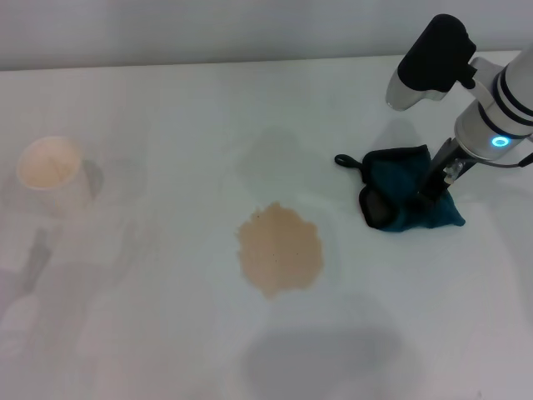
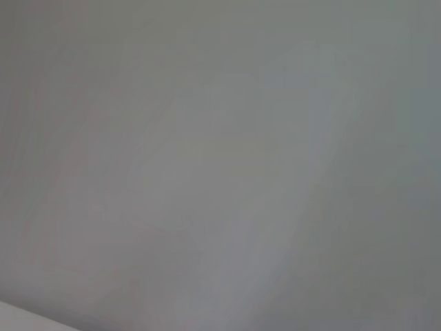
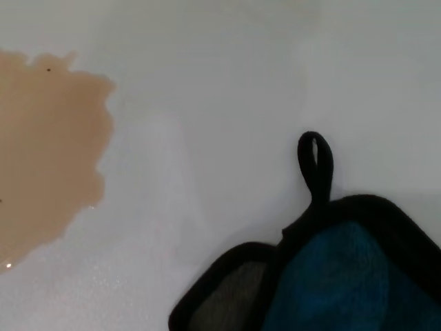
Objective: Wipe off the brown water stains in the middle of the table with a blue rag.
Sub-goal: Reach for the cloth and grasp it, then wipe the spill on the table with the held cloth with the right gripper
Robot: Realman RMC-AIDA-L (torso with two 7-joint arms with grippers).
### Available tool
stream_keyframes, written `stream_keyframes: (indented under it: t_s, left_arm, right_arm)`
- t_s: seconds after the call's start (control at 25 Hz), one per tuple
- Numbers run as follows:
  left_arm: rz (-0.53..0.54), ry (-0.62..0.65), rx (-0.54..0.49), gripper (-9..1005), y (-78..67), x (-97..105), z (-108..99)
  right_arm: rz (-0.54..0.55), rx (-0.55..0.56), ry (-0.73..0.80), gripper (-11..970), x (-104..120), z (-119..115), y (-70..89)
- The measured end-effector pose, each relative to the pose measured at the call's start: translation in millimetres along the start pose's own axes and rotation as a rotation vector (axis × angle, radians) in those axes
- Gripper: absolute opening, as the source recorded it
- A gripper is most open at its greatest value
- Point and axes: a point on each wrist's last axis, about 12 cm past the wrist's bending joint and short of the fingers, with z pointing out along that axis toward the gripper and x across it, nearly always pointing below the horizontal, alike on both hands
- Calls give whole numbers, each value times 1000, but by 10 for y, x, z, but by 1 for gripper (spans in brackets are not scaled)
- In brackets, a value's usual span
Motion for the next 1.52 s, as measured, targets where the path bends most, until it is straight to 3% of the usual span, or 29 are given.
stream_keyframes:
  t_s: [0.08,0.64,1.0,1.52]
  left_arm:
    - [1,-1,-1,893,4,-4,1]
    - [5,-7,-5,893,19,-21,25]
    - [13,-9,-1,893,29,-37,68]
    - [24,-17,5,893,39,-61,106]
  right_arm:
    - [-2,0,2,426,-7,-1,2]
    - [2,-12,-10,83,-38,6,34]
    - [6,-79,-17,83,-56,23,138]
    - [-112,-299,-4,84,-208,51,628]
